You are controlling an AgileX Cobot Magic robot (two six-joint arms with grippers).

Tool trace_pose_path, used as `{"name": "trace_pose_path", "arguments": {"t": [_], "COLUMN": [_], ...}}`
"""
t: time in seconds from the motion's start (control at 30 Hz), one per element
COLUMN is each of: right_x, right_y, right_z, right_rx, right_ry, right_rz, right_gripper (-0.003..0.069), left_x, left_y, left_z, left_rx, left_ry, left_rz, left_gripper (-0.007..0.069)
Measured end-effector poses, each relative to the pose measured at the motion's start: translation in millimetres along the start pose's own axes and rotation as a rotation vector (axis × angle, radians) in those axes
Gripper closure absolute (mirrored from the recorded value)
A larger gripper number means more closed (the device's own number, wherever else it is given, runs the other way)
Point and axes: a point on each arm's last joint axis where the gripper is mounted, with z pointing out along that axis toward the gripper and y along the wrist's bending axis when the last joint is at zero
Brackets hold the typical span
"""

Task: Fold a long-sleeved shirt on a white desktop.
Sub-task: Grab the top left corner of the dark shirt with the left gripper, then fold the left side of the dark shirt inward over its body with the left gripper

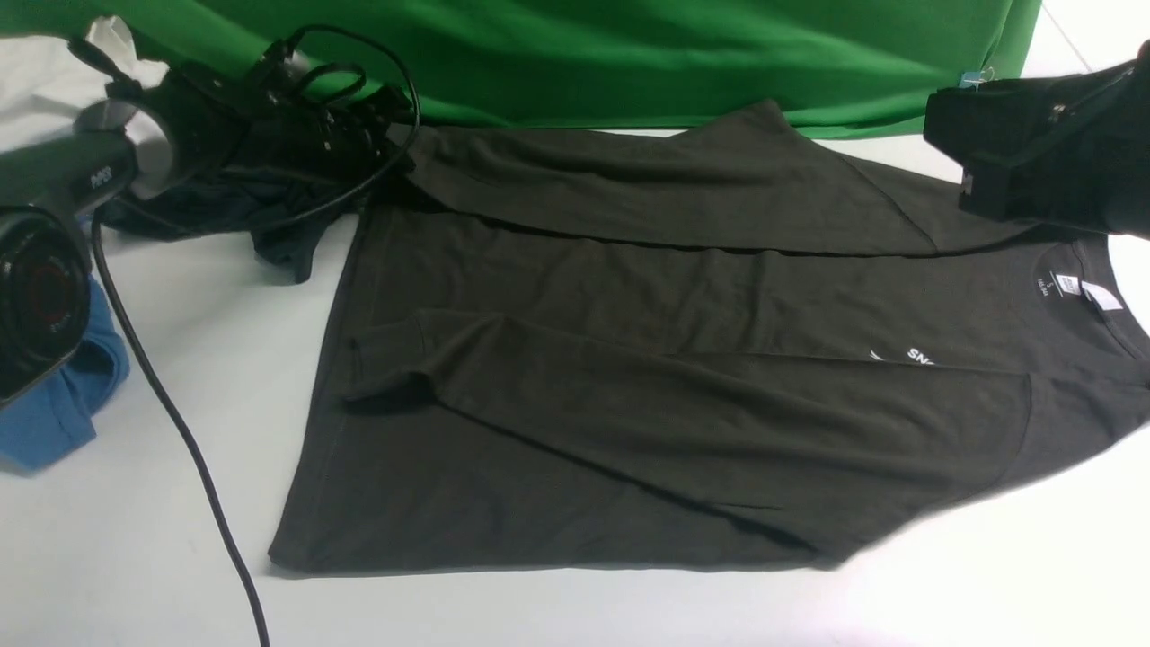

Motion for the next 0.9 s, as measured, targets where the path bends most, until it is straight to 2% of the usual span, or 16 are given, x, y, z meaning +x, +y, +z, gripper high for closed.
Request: {"name": "trace_pose_path", "arguments": {"t": [0.13, 0.23, 0.47, 0.6, 0.67, 0.8, 0.9], "right_x": [0.0, 0.0, 0.3, 2.6, 5.4, 8.3, 9.4], "right_y": [0.0, 0.0, -0.1, -0.4, -0.9, -1.4, -1.6], "right_z": [0.0, 0.0, 0.0, 0.0, -0.2, -0.4, -0.5], "right_rx": [0.000, 0.000, 0.001, 0.005, 0.010, 0.016, 0.018], "right_ry": [0.000, 0.000, 0.003, 0.028, 0.059, 0.091, 0.103], "right_rz": [0.000, 0.000, 0.000, 0.000, 0.000, 0.000, 0.000], "right_gripper": [0.0418, 0.0418, 0.0418, 0.0418, 0.0418, 0.0418, 0.0418], "left_x": [-7.9, -9.9, 12.9, 25.8, 34.8, 48.7, 65.9], "left_y": [-20.8, -37.1, -65.7, -82.6, -93.1, -95.3, -82.5], "left_z": [-26.1, -49.6, -73.4, -78.4, -82.9, -89.1, -90.6], "left_rx": [0.009, -0.023, -0.122, -0.168, -0.223, -0.300, -0.346], "left_ry": [0.015, 0.053, 0.230, 0.269, 0.292, 0.306, 0.364], "left_rz": [0.093, 0.175, 0.292, 0.360, 0.420, 0.452, 0.429], "left_gripper": [0.0582, 0.0582, 0.0582, 0.0582, 0.0582, 0.0582, 0.0582]}}
